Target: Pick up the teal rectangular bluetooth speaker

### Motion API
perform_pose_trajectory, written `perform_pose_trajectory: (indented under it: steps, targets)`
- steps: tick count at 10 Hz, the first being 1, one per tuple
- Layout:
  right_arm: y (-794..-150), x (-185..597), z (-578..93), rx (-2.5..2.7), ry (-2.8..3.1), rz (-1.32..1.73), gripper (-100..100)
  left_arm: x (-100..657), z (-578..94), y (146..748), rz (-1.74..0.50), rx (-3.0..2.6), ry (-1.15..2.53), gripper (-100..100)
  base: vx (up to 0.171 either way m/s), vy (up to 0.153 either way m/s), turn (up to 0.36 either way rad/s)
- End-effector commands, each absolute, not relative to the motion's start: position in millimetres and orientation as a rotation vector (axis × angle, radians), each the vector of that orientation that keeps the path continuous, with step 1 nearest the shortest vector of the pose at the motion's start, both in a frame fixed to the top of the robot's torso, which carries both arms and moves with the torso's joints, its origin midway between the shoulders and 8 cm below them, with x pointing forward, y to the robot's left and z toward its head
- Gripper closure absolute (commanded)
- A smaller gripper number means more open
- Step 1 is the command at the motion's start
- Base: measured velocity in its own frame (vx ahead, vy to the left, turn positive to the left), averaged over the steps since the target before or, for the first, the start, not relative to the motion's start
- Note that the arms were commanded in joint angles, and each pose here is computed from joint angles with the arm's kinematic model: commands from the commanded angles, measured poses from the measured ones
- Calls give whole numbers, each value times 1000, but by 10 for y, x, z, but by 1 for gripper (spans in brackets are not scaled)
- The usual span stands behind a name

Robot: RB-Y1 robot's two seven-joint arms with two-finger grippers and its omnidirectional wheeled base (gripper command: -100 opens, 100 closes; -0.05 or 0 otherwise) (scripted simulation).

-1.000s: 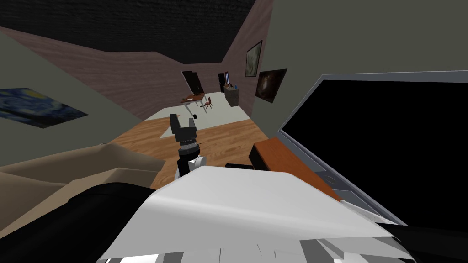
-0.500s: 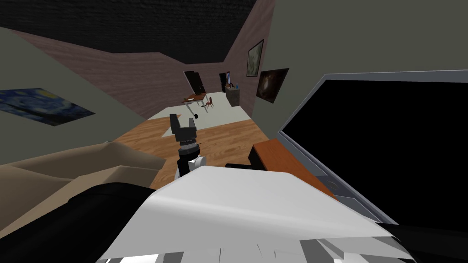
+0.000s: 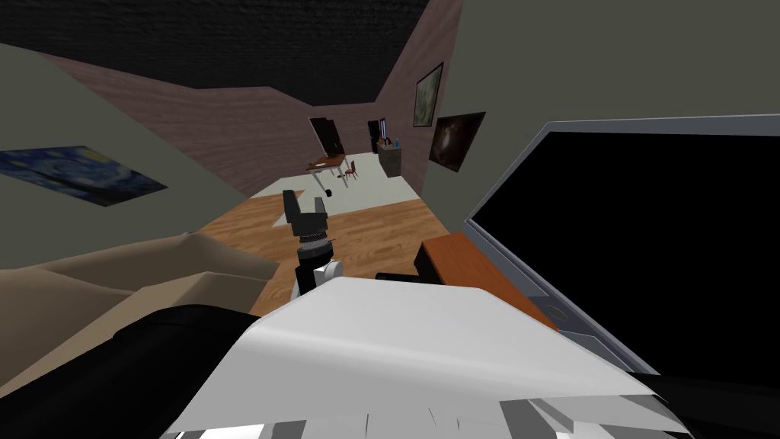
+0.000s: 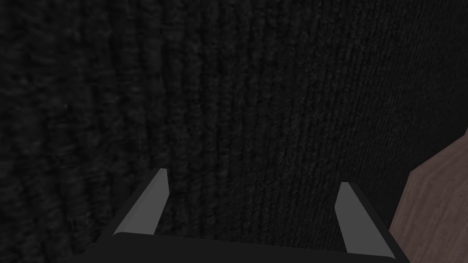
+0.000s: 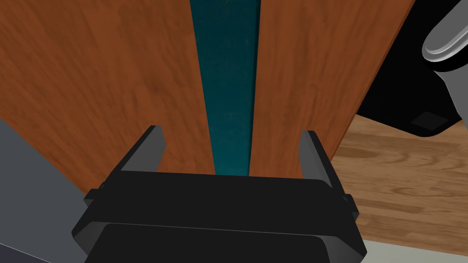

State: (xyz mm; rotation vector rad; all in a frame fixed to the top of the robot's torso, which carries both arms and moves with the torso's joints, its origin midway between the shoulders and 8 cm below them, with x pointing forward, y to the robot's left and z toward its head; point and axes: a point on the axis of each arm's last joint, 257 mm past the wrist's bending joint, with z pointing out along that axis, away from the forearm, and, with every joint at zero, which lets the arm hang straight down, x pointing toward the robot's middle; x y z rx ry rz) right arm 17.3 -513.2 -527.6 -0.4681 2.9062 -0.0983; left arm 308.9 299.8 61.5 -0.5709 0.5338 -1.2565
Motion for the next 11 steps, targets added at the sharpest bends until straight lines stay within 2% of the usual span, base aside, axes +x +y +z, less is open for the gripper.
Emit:
perform_pose_trajectory:
  steps: [1, 2, 3, 7, 8, 9, 11]
  targets:
    - [-5097, 152, -5358, -455, 2908, -101, -100, 3089, 615, 2998, -1257, -571, 534, 0, -18, -19, 59]
    - [-5105, 162, -5335, -460, 2907, -100, -100, 3089, 615, 2998, -1257, -571, 534, 0, -6, -6, 19]
    - [-5104, 160, -5341, -459, 2907, -101, 100, 3089, 615, 2998, -1256, -571, 534, 0, 0, 0, 0]
    - [-5104, 160, -5340, -458, 2908, -100, 100, 3089, 615, 2998, -1256, -571, 534, 0, 0, 0, 0]
    - [-5104, 160, -5340, -458, 2908, -100, 0, 3089, 615, 2998, -1256, -571, 534, 0, 0, 0, 0]
    - [-5148, 171, -5262, -471, 2907, -99, 100, 3089, 615, 2998, -1256, -571, 534, 0, 16, 16, -60]
    - [-5194, 188, -5165, -487, 2906, -97, 100, 3089, 615, 2998, -1256, -571, 534, 0, 22, 27, -86]
